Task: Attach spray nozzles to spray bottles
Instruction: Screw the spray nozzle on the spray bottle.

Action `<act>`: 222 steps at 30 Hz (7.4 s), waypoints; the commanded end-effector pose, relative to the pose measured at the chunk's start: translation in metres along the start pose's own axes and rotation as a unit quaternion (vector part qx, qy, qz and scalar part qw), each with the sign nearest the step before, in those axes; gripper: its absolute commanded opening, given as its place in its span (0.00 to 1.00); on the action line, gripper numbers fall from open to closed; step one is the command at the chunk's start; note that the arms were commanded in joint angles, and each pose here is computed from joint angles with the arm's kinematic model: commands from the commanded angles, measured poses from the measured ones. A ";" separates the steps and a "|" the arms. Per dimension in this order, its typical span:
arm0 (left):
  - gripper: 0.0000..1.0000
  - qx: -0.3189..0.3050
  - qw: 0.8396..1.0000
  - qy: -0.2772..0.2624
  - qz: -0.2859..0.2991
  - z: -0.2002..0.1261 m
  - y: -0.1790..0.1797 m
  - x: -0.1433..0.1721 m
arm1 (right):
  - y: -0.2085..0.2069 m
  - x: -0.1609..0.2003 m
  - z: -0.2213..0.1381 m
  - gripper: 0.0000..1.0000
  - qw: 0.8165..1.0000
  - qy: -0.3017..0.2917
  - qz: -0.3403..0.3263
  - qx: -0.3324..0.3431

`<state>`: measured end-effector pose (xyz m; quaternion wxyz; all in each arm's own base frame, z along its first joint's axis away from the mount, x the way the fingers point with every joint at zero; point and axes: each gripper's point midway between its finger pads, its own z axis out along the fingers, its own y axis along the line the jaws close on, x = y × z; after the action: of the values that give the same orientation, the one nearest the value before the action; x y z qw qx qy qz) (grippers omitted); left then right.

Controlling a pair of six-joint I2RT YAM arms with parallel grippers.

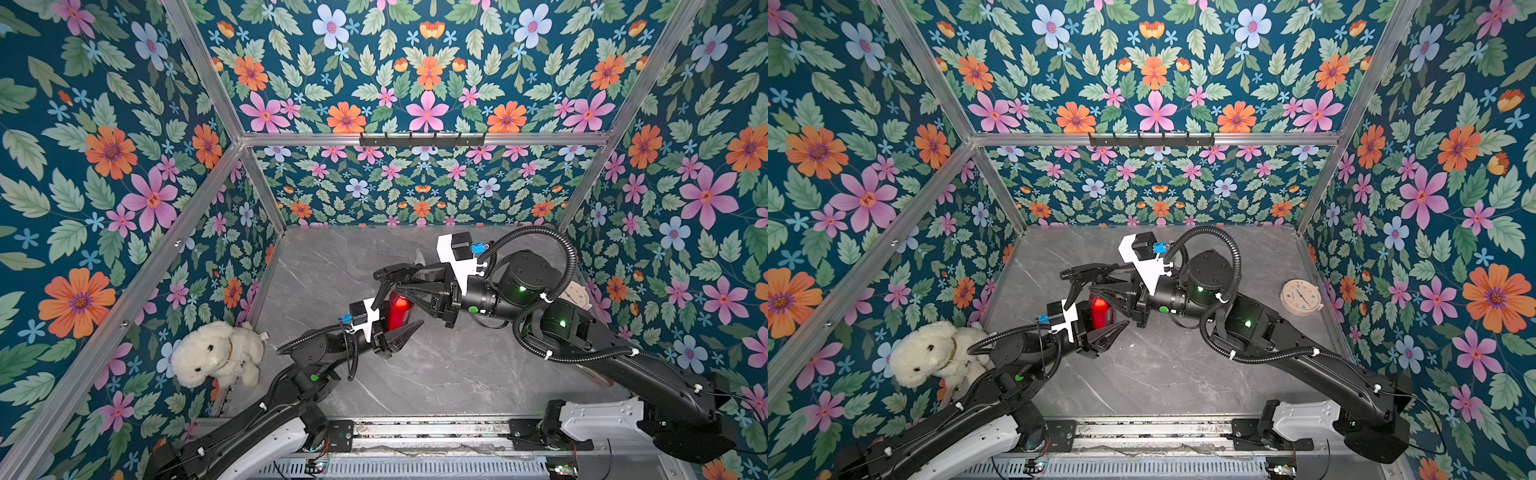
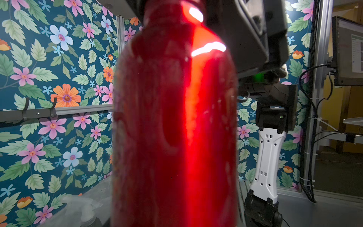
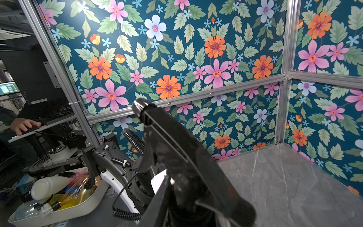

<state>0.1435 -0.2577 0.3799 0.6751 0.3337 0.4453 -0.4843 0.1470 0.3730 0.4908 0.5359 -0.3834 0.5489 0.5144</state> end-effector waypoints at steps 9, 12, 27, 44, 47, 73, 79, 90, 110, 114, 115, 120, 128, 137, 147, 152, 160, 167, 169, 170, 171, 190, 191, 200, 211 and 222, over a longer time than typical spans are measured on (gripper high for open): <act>0.00 -0.067 0.996 -0.044 0.030 -0.005 0.019 -0.030 | -0.006 0.035 0.017 0.18 0.996 0.050 0.010 0.079; 0.00 -0.068 0.996 -0.038 0.035 -0.005 0.020 -0.030 | -0.007 0.037 0.017 0.18 0.994 0.065 0.003 0.092; 0.00 -0.091 0.994 -0.036 0.047 -0.010 0.025 -0.033 | -0.019 0.048 0.016 0.17 0.985 0.097 -0.006 0.145; 0.00 -0.123 0.990 -0.032 0.059 -0.011 0.036 -0.035 | -0.036 0.067 0.037 0.21 0.952 0.114 -0.035 0.283; 0.00 -0.124 0.990 -0.024 0.057 -0.011 0.036 -0.032 | -0.037 0.059 0.033 0.25 0.949 0.109 -0.050 0.291; 0.00 -0.101 0.993 0.001 0.054 -0.005 0.032 -0.020 | 0.008 0.007 -0.011 0.65 0.978 0.083 -0.089 0.170; 0.00 -0.048 0.997 0.024 0.049 0.004 0.016 -0.011 | 0.009 -0.007 -0.051 0.70 0.995 0.094 -0.017 0.019; 0.00 0.001 0.998 0.067 0.022 0.016 0.005 0.007 | -0.005 -0.010 -0.050 0.75 0.987 0.153 -0.037 -0.035; 0.00 0.031 0.995 0.095 0.003 0.023 0.000 0.023 | -0.015 -0.007 -0.017 0.53 0.983 0.173 -0.020 -0.060; 0.00 0.030 0.995 0.094 0.003 0.023 0.000 0.023 | -0.014 -0.004 -0.015 0.41 0.982 0.174 -0.015 -0.066; 0.00 0.028 0.995 0.095 0.003 0.023 0.001 0.024 | -0.014 -0.003 -0.015 0.37 0.982 0.175 -0.016 -0.064; 0.00 0.021 0.996 0.090 0.004 0.022 0.003 0.022 | -0.013 -0.002 -0.016 0.21 0.984 0.168 -0.016 -0.061; 0.00 0.000 0.997 0.075 0.010 0.020 0.008 0.014 | -0.012 0.009 -0.014 0.13 0.985 0.168 -0.031 -0.039; 0.00 -0.027 0.997 0.067 0.017 0.018 0.016 0.007 | -0.021 0.022 -0.011 0.11 0.976 0.207 -0.063 0.022; 0.00 -0.042 0.996 0.068 0.029 0.018 0.021 0.003 | -0.030 0.027 -0.010 0.10 0.968 0.237 -0.058 0.058; 0.00 -0.066 0.995 0.062 0.036 0.015 0.028 0.000 | -0.039 0.032 -0.007 0.08 0.966 0.235 -0.043 0.098; 0.00 -0.096 0.994 0.024 0.045 0.006 0.035 -0.013 | -0.052 0.056 0.000 0.07 0.958 0.228 -0.023 0.172; 0.00 -0.132 0.989 0.031 0.059 0.003 0.046 -0.015 | -0.061 0.069 0.005 0.07 0.937 0.229 -0.017 0.263; 0.00 -0.147 0.987 0.030 0.061 0.001 0.051 -0.015 | -0.063 0.074 0.005 0.07 0.930 0.222 -0.016 0.293; 0.00 -0.154 0.986 0.028 0.061 0.001 0.054 -0.015 | -0.062 0.076 0.008 0.07 0.929 0.215 -0.014 0.300; 0.00 -0.161 0.985 0.028 0.061 0.000 0.056 -0.014 | -0.061 0.080 0.011 0.07 0.928 0.212 -0.008 0.306; 0.00 -0.193 0.979 0.032 0.054 -0.004 0.067 -0.007 | -0.058 0.042 0.018 0.38 0.937 0.116 -0.015 0.328; 0.00 -0.195 0.979 0.032 0.053 -0.004 0.068 -0.006 | -0.056 0.037 0.016 0.41 0.939 0.107 -0.018 0.325; 0.00 -0.185 0.981 0.034 0.049 -0.001 0.066 -0.005 | -0.021 0.007 -0.012 0.60 0.972 0.061 -0.027 0.226; 0.00 -0.060 0.995 0.057 0.054 0.011 0.026 0.004 | -0.002 -0.012 -0.051 0.64 0.994 0.071 0.042 -0.073; 0.00 -0.032 0.995 0.079 0.044 0.018 0.019 0.013 | -0.015 -0.004 -0.031 0.60 0.989 0.119 0.052 -0.073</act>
<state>0.1725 -0.2726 0.3674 0.6623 0.3627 0.5127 -0.4086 0.1619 0.3396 0.4897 0.4168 -0.4385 0.5956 0.5285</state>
